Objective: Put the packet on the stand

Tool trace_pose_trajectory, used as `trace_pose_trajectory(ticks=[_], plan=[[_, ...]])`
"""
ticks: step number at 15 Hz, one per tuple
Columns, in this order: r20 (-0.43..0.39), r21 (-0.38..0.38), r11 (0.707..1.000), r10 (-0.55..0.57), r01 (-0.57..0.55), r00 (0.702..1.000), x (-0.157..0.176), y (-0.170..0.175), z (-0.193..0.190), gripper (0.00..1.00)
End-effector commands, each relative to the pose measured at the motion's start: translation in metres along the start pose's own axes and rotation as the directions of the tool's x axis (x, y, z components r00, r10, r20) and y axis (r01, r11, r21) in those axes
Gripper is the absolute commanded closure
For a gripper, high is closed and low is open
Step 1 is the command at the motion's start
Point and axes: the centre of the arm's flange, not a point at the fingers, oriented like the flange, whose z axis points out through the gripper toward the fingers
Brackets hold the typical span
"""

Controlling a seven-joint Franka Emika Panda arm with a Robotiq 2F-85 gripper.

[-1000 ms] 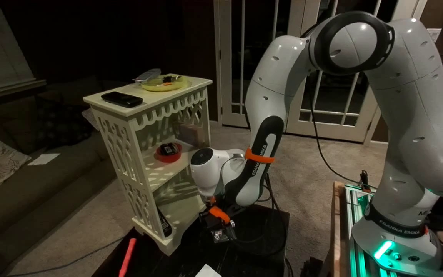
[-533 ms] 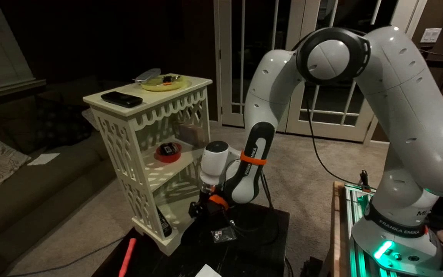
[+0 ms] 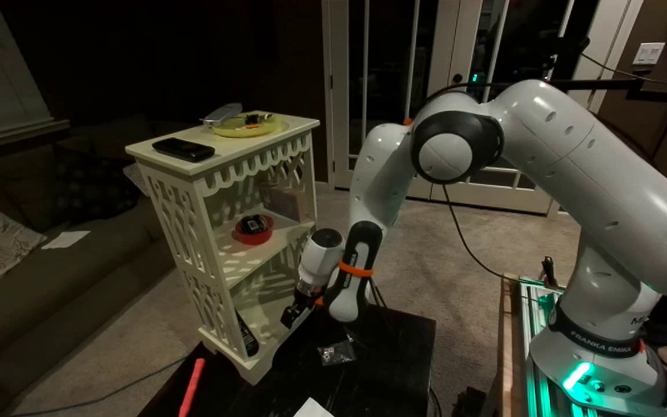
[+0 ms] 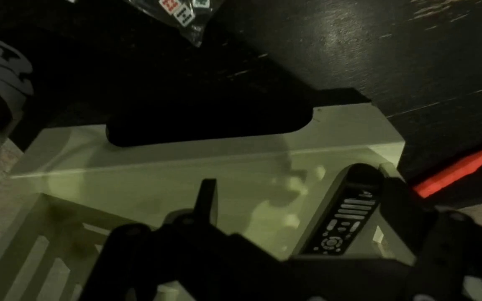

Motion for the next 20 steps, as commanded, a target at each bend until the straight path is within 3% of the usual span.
trace_pose_trajectory(ticks=[1,2,3,7,9,15,20], plan=[[-0.058,-0.023,1.0,-0.003,0.002,0.998,0.016,-0.019,0.05,0.0],[-0.054,-0.044,0.999,0.015,-0.018,0.998,0.023,-0.019,0.053,0.0],[-0.029,-0.016,1.0,0.006,-0.007,1.0,0.004,-0.011,0.029,0.0],[-0.053,-0.027,1.0,0.013,-0.015,0.998,0.013,-0.015,0.042,0.0],[-0.094,0.022,0.999,0.031,-0.029,0.995,0.018,-0.015,0.058,0.0],[-0.078,0.186,0.977,0.121,-0.105,0.99,0.031,-0.014,0.109,0.0],[-0.096,0.272,0.948,0.194,-0.162,0.976,0.039,-0.008,0.143,0.0]])
